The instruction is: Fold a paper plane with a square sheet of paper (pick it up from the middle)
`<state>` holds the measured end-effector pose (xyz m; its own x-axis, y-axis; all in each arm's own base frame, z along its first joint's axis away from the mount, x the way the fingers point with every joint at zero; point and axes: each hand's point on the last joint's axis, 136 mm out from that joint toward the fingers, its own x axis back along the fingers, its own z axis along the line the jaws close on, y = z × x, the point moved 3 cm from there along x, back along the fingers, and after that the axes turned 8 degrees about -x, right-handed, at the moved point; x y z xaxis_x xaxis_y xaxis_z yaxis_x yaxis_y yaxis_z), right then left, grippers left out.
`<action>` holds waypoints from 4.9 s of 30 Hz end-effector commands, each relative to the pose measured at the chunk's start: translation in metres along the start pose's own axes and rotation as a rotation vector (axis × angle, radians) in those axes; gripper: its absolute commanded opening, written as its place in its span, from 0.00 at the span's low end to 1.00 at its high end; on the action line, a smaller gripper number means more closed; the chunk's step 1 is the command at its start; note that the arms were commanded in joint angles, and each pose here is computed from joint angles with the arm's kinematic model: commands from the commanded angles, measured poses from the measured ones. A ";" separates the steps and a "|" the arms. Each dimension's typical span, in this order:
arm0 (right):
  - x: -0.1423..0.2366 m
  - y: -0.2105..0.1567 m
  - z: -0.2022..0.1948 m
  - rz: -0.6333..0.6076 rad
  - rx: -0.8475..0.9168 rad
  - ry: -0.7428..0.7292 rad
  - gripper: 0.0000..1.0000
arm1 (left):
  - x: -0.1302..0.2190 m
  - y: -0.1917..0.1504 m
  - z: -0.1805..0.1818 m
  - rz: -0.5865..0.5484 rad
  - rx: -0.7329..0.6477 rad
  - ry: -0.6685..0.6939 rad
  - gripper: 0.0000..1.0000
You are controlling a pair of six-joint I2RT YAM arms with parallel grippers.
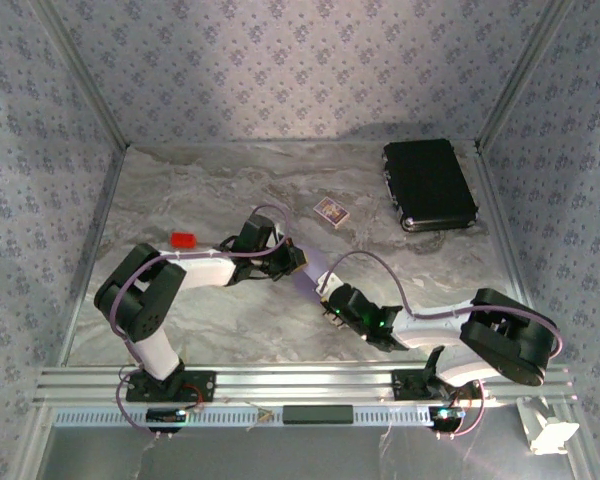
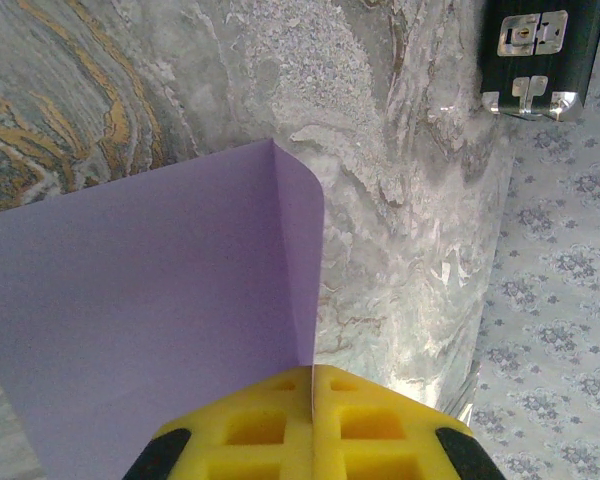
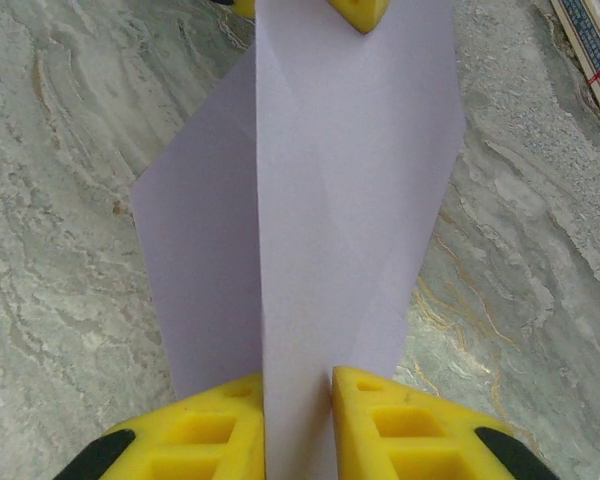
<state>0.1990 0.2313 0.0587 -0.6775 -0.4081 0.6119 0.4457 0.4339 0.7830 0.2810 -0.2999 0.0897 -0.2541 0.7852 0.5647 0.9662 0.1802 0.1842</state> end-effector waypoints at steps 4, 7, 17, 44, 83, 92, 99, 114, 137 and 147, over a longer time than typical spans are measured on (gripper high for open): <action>0.001 0.006 0.000 -0.017 -0.029 0.006 0.17 | -0.002 -0.002 0.004 0.020 -0.003 0.011 0.02; 0.001 0.007 0.001 -0.016 -0.031 0.013 0.15 | -0.002 -0.001 0.004 0.018 -0.004 0.010 0.02; -0.006 0.002 0.001 0.009 -0.182 0.064 0.08 | 0.019 0.006 -0.002 -0.058 -0.040 0.064 0.57; -0.022 0.001 0.004 0.120 -0.462 0.247 0.18 | 0.033 0.006 0.000 -0.084 -0.068 0.122 0.63; -0.030 -0.013 0.006 0.171 -0.818 0.368 0.11 | -0.019 -0.010 -0.004 0.016 -0.054 0.044 0.00; -0.030 -0.008 0.006 0.196 -0.843 0.391 0.15 | -0.026 -0.013 0.008 0.027 -0.039 0.077 0.00; -0.032 -0.010 0.006 0.216 -0.860 0.393 0.12 | -0.027 -0.012 0.009 0.026 -0.044 0.078 0.00; -0.037 -0.024 0.004 0.285 -0.931 0.358 0.06 | -0.035 -0.012 0.014 0.042 -0.045 0.087 0.00; -0.038 -0.030 0.004 0.338 -0.957 0.345 0.06 | -0.042 -0.016 0.029 0.078 -0.053 0.155 0.00; -0.029 -0.010 0.008 0.342 -0.962 0.402 0.17 | -0.044 -0.023 0.042 0.107 -0.046 0.188 0.00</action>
<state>0.2242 0.2505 0.0453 -0.3493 -0.7195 0.6003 0.9313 -0.1958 0.3072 0.2797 -0.3182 0.0427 -0.1981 0.7063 0.6796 0.9783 0.0997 0.1817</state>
